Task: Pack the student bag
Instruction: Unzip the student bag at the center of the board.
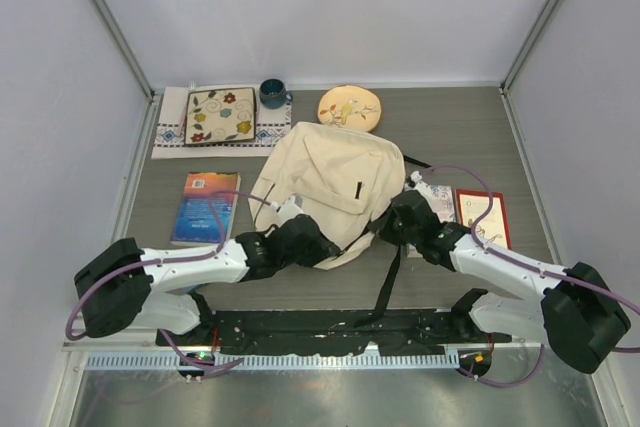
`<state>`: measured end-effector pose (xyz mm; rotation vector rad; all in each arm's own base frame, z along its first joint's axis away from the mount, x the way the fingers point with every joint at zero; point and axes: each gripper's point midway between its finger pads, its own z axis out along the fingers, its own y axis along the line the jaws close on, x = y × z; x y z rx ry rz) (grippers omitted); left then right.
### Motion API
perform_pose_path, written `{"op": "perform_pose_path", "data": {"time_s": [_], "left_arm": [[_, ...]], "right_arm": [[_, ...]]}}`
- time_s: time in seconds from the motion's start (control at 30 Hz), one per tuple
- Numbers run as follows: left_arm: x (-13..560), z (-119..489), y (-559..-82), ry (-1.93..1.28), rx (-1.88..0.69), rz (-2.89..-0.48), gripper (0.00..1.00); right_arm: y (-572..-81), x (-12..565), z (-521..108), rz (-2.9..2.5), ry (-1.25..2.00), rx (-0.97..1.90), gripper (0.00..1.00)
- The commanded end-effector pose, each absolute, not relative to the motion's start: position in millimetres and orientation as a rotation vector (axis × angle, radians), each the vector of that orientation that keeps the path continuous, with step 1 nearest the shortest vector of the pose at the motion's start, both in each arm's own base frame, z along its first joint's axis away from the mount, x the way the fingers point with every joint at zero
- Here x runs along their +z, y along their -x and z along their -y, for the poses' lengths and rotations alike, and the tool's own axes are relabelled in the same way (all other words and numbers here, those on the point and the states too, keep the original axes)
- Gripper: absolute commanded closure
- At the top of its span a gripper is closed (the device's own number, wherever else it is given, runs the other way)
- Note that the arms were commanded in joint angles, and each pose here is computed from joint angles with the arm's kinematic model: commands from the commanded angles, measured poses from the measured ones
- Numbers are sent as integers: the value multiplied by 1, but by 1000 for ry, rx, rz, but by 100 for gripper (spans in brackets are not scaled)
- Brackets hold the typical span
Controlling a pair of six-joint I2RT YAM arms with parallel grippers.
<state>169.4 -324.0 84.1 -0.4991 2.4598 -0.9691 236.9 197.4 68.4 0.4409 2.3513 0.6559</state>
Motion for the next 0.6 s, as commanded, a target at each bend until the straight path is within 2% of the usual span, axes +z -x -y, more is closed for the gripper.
{"op": "perform_pose_path", "data": {"time_s": [0.0,0.23,0.4,0.57], "left_arm": [[59,283,-149,409,-743,-2563,100],[66,258,-152,400,-623,-2532,100],[77,262,-155,444,-676,-2500,100],[88,266,-157,480,-706,-2489,100]], "right_arm": [[-278,91,-175,-2183,-557,600,99],[-275,92,-178,-2186,-517,638,99],[-263,101,-195,-2133,-442,818,99],[-242,73,-180,-2180,-471,775,99]]}}
